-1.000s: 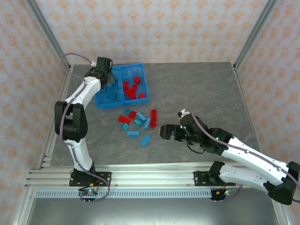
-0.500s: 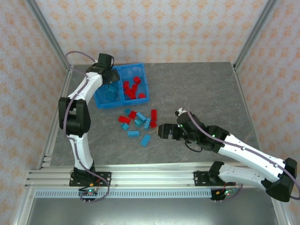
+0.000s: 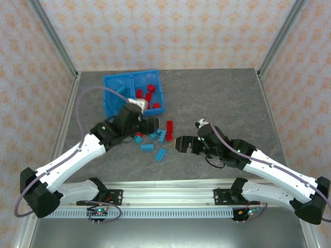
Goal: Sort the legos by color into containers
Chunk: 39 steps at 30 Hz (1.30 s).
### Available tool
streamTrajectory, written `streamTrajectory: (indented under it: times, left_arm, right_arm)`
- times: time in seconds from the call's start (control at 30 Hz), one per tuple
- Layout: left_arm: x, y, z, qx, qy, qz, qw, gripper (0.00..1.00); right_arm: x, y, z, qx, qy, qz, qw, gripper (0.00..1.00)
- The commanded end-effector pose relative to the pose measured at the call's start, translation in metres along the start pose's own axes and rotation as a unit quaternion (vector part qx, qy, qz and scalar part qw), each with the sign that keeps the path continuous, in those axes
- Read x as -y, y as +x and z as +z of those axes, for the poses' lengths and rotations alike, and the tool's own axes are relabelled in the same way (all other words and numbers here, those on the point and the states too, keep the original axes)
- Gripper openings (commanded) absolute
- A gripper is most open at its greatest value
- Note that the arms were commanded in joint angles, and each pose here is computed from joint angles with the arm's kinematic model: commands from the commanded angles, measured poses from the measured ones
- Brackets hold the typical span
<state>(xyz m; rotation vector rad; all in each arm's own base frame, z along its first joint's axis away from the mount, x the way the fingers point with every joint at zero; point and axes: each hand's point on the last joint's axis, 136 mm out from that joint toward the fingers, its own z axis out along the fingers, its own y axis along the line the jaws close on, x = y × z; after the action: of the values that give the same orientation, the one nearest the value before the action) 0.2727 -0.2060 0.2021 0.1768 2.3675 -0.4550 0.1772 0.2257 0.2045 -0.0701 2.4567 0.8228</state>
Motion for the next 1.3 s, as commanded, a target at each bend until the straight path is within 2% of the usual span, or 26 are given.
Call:
streamTrajectory:
  times: [0.0,0.1,0.23,0.57,0.67,0.9,0.97,1.07,1.17,1.27]
  left_arm:
    - [0.007,0.058,0.015,-0.063,-0.014,0.048,0.997,0.74]
    - [0.025,0.100,0.030,-0.115,-0.009,0.088,0.989,0.74]
    - [0.027,0.130,0.057,-0.152,-0.036,0.114,0.981,0.72]
    - [0.010,0.143,0.098,-0.170,-0.112,0.156,0.967,0.59]
    - [0.005,0.152,0.106,-0.181,-0.123,0.161,0.962,0.52]
    - [0.003,0.166,0.112,-0.191,-0.112,0.144,0.964,0.28]
    - [0.009,0.159,0.107,-0.180,-0.098,0.134,0.970,0.26]
    - [0.022,0.126,0.086,-0.135,-0.070,0.115,0.982,0.26]
    - [0.015,0.070,0.056,-0.075,-0.077,0.096,0.990,0.26]
    - [-0.015,0.010,0.027,-0.014,-0.119,0.073,0.990,0.26]
  right_arm:
    - [0.005,-0.005,-0.015,0.017,0.011,0.009,1.000,0.99]
    - [0.014,-0.002,-0.020,0.024,0.019,0.018,0.999,0.99]
    - [0.020,0.003,-0.022,0.026,0.017,0.034,0.999,0.99]
    - [0.035,0.015,-0.032,0.020,0.026,0.039,0.999,0.99]
    - [0.036,0.017,-0.033,0.020,0.023,0.043,0.999,0.99]
    - [0.035,0.019,-0.031,0.015,0.017,0.044,0.999,1.00]
    - [0.031,0.019,-0.031,0.014,0.009,0.042,0.999,1.00]
    - [0.025,0.018,-0.030,0.011,-0.005,0.040,0.999,1.00]
    - [0.015,0.015,-0.031,0.014,-0.028,0.040,0.999,1.00]
    - [0.011,0.011,-0.031,0.023,-0.036,0.042,0.998,1.00]
